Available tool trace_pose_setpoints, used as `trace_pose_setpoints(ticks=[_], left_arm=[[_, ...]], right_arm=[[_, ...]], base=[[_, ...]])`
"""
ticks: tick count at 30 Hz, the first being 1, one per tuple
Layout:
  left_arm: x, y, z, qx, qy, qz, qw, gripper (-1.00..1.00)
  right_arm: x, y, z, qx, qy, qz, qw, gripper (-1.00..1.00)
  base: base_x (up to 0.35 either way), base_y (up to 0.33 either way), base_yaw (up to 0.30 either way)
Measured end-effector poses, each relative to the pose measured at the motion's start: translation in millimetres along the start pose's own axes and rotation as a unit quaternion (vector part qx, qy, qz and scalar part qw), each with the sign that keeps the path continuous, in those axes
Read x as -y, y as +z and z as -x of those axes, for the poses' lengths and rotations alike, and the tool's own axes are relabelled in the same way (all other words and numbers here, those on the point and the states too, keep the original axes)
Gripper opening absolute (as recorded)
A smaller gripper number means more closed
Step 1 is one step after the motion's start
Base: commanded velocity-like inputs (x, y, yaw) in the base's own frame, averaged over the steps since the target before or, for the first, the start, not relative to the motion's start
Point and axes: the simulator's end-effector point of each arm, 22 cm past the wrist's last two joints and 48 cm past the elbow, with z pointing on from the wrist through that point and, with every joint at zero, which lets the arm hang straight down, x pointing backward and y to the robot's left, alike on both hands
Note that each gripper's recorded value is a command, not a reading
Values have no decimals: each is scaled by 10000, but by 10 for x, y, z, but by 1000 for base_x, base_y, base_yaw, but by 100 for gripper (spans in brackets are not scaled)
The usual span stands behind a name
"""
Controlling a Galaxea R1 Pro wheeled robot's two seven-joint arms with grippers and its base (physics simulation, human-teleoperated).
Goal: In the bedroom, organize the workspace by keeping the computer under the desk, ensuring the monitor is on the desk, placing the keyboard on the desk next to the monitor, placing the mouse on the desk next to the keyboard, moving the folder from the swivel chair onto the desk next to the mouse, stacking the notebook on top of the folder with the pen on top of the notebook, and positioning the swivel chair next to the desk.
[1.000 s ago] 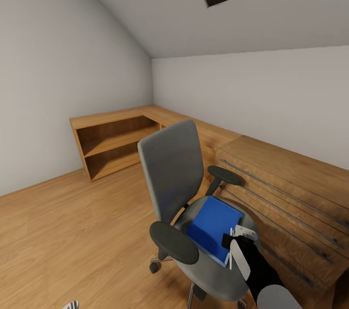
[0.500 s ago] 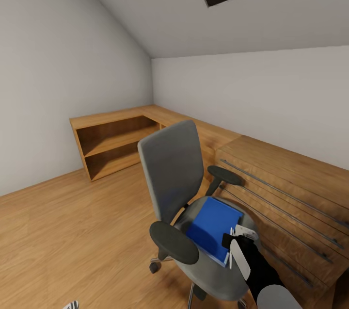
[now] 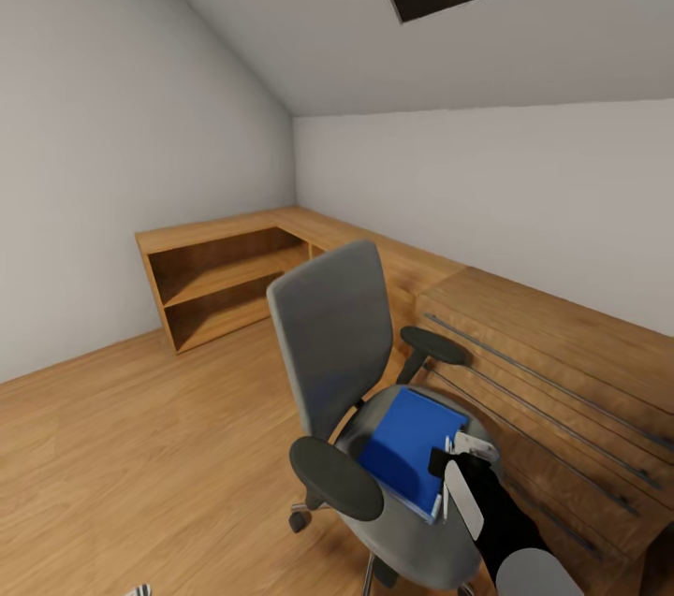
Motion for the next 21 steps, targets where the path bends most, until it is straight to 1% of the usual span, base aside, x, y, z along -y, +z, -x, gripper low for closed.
trace_pose_setpoints(ticks=[2, 3, 4, 6, 7, 8, 10, 12, 13, 14, 16, 18, 19, 21], left_arm=[[-26, -18, -25, -44, 50, 46, 10000, 100], [-48, -24, -45, -73, 87, 81, 9999, 100], [-72, -31, -66, -102, 129, 119, 9998, 100], [-79, -57, -62, -118, 152, 138, 9997, 100], [-80, -71, -61, -126, 167, 149, 9997, 100], [-78, -86, -53, -128, 171, 152, 9997, 100], [-73, -116, -37, -133, 179, 154, 9996, 100], [-66, -146, -20, -137, 188, 153, 9996, 100], [-62, -161, -15, -143, 193, 154, 9996, 100], [-62, -170, -39, -174, 234, 164, 9994, 100], [-74, -190, -71, -226, 281, 187, 9992, 100], [-81, -214, -79, -256, 302, 202, 9990, 100], [-92, -224, -93, -282, 318, 216, 9989, 100], [-92, -252, -82, -291, 325, 222, 9988, 100]], right_arm=[[-17, -51, 101, 81, 14, 17, 10000, -100], [-33, -93, 196, 167, 30, 37, 9998, -100], [-58, -161, 354, 322, 60, 75, 9994, -100], [-82, -247, 522, 479, 97, 112, 9987, -100], [-102, -323, 668, 628, 130, 147, 9978, -100], [-113, -364, 731, 680, 143, 164, 9974, -100], [-147, -515, 911, 826, 160, 234, 9962, -100], [-133, -679, 990, 930, 168, 287, 9951, -100], [-124, -732, 1011, 968, 176, 298, 9947, -100], [-81, -872, 1053, 1106, 202, 318, 9932, -100], [-31, -1032, 1100, 1244, 237, 325, 9914, -100], [-2, -1136, 1125, 1308, 254, 326, 9906, -100], [20, -1229, 1117, 1337, 261, 335, 9901, -100], [17, -1295, 1125, 1329, 258, 347, 9902, -100]], base=[[0, 0, 0], [0, 0, 0], [0, 0, 0], [0, 0, 0], [0, 0, 0], [0, 0, 0], [0, 0, 0], [-61, 0, 0], [-207, 0, 0], [-233, 0, 0], [-276, 0, 0], [-304, 0, 0], [-318, 0, 0], [-324, 0, 0]])
